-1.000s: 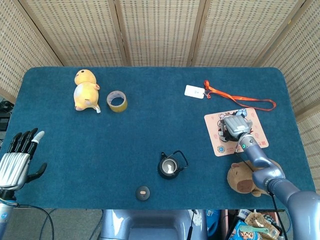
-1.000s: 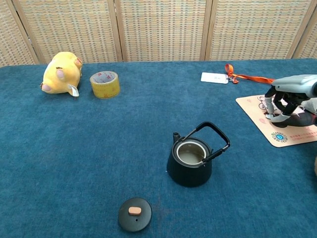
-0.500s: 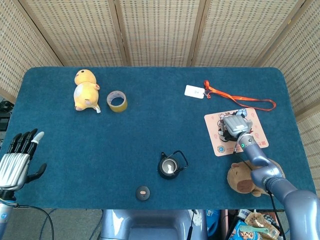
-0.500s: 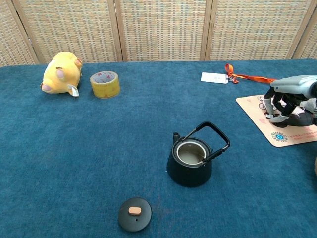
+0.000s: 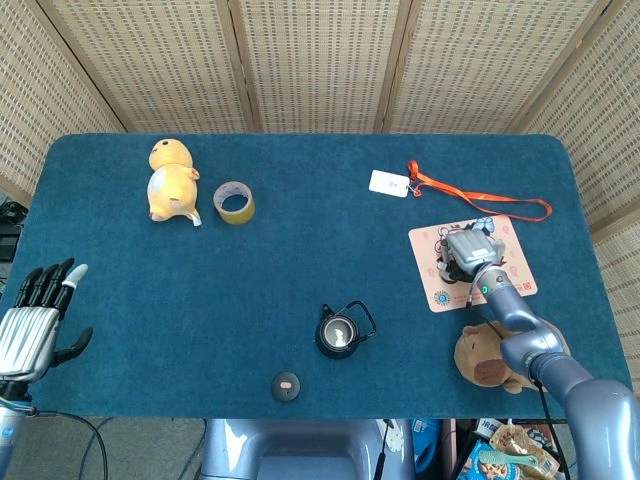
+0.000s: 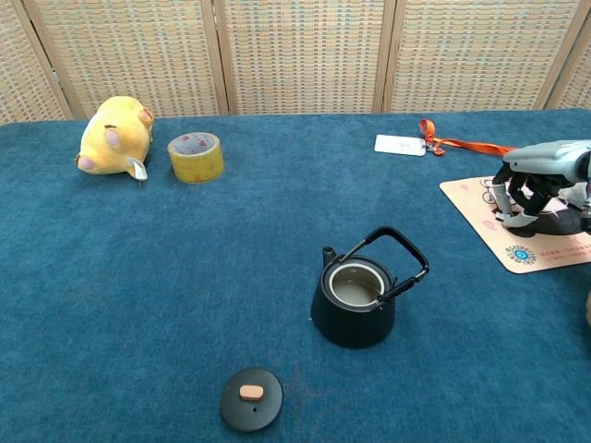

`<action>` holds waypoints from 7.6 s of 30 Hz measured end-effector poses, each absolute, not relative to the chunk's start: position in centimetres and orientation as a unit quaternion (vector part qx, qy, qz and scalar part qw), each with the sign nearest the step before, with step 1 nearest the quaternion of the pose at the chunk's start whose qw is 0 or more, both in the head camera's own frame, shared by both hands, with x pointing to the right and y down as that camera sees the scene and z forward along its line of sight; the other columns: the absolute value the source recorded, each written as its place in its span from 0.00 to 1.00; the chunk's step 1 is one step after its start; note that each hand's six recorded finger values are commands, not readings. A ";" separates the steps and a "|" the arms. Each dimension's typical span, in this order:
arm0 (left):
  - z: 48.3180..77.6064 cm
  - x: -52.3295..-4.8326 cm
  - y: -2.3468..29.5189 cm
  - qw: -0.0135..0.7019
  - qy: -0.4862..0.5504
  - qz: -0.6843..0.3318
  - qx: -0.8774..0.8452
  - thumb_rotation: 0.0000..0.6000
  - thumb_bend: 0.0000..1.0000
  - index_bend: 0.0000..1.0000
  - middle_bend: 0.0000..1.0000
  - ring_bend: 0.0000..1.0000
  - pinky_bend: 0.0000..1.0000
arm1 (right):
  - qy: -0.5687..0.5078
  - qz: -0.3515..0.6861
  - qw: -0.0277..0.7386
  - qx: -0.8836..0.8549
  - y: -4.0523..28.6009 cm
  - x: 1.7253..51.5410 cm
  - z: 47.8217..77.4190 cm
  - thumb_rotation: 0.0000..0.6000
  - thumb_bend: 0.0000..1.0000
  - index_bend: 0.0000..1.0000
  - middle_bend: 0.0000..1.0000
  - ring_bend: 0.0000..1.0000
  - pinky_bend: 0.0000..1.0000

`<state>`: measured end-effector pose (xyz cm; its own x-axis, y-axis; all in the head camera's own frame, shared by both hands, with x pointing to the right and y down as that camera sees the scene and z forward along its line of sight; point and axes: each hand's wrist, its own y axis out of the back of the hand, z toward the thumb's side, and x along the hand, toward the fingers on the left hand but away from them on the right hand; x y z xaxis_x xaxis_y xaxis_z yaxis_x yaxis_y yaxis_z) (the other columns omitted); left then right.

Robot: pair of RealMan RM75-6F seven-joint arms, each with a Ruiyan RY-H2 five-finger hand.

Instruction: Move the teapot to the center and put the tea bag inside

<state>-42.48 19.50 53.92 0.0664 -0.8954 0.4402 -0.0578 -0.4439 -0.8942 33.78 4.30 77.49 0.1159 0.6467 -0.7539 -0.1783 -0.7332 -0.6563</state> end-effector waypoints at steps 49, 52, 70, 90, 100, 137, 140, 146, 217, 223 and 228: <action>54.1 -42.5 19.5 0.364 0.376 -0.571 -0.632 1.00 0.35 0.03 0.00 0.00 0.00 | -0.193 0.646 0.309 -0.670 4.0 34.8 77.4 1.00 0.54 0.68 0.80 0.84 0.93; 54.0 -42.5 19.5 0.364 0.377 -0.571 -0.632 1.00 0.35 0.03 0.00 0.00 0.00 | -0.201 0.636 0.311 -0.677 3.8 34.4 76.9 1.00 0.54 0.68 0.80 0.84 0.94; 53.7 -42.7 19.3 0.366 0.385 -0.570 -0.627 1.00 0.35 0.03 0.00 0.00 0.00 | -0.253 0.536 0.315 -0.741 3.1 29.9 71.1 1.00 0.55 0.69 0.80 0.84 0.93; 53.6 -43.2 19.6 0.363 0.391 -0.569 -0.626 1.00 0.35 0.03 0.00 0.00 0.00 | -0.308 0.445 0.306 -0.783 4.3 27.9 65.0 1.00 0.55 0.70 0.80 0.84 0.93; 53.4 -43.3 19.7 0.361 0.393 -0.570 -0.625 1.00 0.35 0.03 0.00 0.00 0.00 | -0.333 0.370 0.289 -0.818 5.6 26.3 62.0 1.00 0.55 0.71 0.80 0.84 0.93; 53.9 -43.7 19.9 0.352 0.390 -0.577 -0.625 1.00 0.35 0.03 0.00 0.00 0.00 | -0.299 0.248 0.252 -0.886 8.4 20.7 55.6 1.00 0.55 0.71 0.80 0.84 0.93; 53.9 -43.7 19.9 0.352 0.390 -0.577 -0.625 1.00 0.35 0.03 0.00 0.00 0.00 | -0.295 0.247 0.251 -0.888 8.5 20.4 55.5 1.00 0.55 0.71 0.80 0.84 0.93; 54.0 -43.7 19.9 0.352 0.389 -0.577 -0.626 1.00 0.35 0.03 0.00 0.00 0.00 | -0.287 0.244 0.252 -0.891 8.8 19.7 55.3 1.00 0.55 0.72 0.80 0.84 0.93; 55.5 -45.7 21.2 0.322 0.386 -0.599 -0.623 1.00 0.35 0.03 0.00 0.00 0.00 | -0.220 0.267 0.212 -0.914 10.8 15.8 60.0 1.00 0.55 0.72 0.80 0.84 0.93; 55.6 -45.5 21.2 0.321 0.384 -0.598 -0.626 1.00 0.35 0.03 0.00 0.00 0.00 | -0.209 0.285 0.213 -0.911 11.5 16.3 61.2 1.00 0.55 0.72 0.80 0.84 0.93; 55.5 -45.3 21.1 0.323 0.384 -0.596 -0.627 1.00 0.35 0.03 0.00 0.00 0.00 | -0.192 0.296 0.215 -0.911 12.3 16.7 61.8 1.00 0.55 0.72 0.80 0.84 0.93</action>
<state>-45.33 21.10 55.54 -0.0061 -0.8660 0.5001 -0.0961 -0.4972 -0.8623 16.66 12.32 61.84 0.7510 0.4773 -0.4562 0.2230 -0.8337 -0.5051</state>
